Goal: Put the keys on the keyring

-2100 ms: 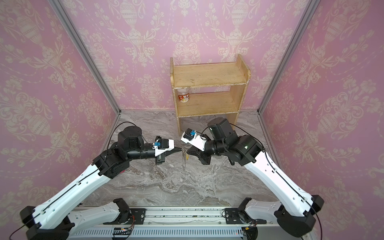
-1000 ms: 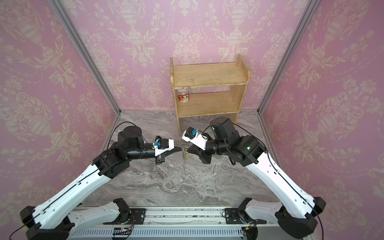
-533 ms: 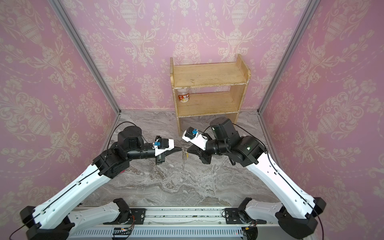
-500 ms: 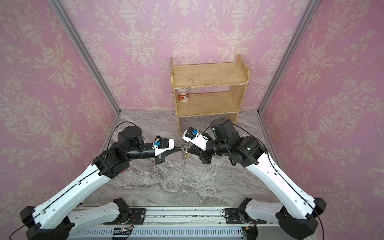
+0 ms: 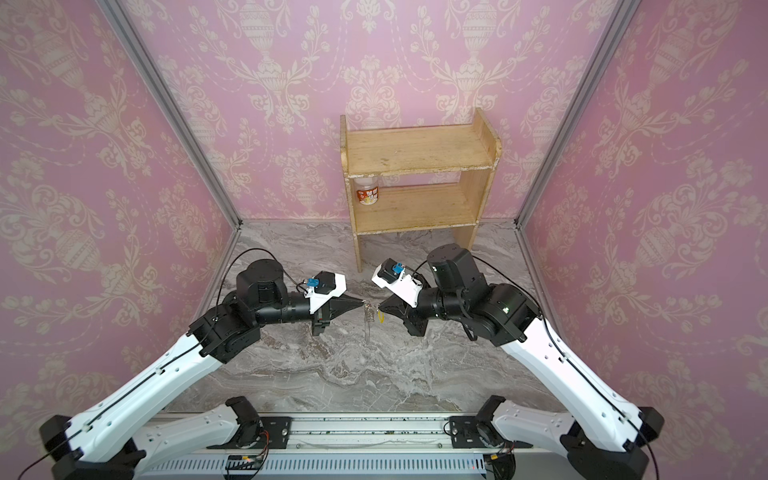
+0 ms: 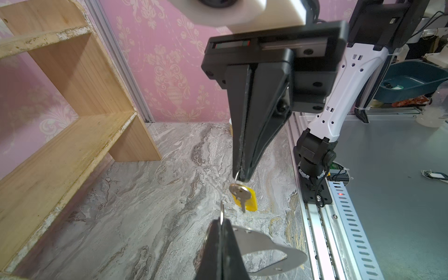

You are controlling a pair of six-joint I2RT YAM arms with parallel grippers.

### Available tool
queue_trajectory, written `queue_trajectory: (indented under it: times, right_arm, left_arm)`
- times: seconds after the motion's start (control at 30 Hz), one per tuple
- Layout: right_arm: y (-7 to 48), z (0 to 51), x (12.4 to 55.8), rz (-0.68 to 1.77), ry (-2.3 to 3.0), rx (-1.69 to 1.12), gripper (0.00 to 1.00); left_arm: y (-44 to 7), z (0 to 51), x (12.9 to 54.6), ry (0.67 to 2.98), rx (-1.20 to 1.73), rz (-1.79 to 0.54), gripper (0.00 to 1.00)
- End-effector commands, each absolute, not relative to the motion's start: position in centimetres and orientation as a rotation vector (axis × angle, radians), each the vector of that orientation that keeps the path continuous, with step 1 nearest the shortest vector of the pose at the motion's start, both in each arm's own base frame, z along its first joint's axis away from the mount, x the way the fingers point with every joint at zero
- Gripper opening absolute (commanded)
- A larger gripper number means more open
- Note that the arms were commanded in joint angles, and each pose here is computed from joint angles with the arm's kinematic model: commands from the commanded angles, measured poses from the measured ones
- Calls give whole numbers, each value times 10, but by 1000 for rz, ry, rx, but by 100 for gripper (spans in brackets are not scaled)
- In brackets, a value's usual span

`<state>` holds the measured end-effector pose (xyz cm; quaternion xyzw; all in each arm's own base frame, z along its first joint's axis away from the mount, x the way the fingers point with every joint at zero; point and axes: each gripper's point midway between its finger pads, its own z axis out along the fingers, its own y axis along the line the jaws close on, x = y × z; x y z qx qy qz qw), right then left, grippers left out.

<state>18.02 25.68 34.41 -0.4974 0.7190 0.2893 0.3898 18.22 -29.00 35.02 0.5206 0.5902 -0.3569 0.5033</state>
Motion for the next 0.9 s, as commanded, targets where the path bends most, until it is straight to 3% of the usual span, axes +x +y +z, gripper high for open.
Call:
queue_trajectory:
  times: [0.0, 0.87]
  right_arm:
    - [251, 337, 167, 759, 1826, -1296, 0]
    - [260, 345, 171, 852, 1828, -1239, 0]
  left_arm:
    - [-291, 362, 170, 1418, 1225, -956, 0]
    - [-296, 352, 164, 1397, 1270, -973, 0]
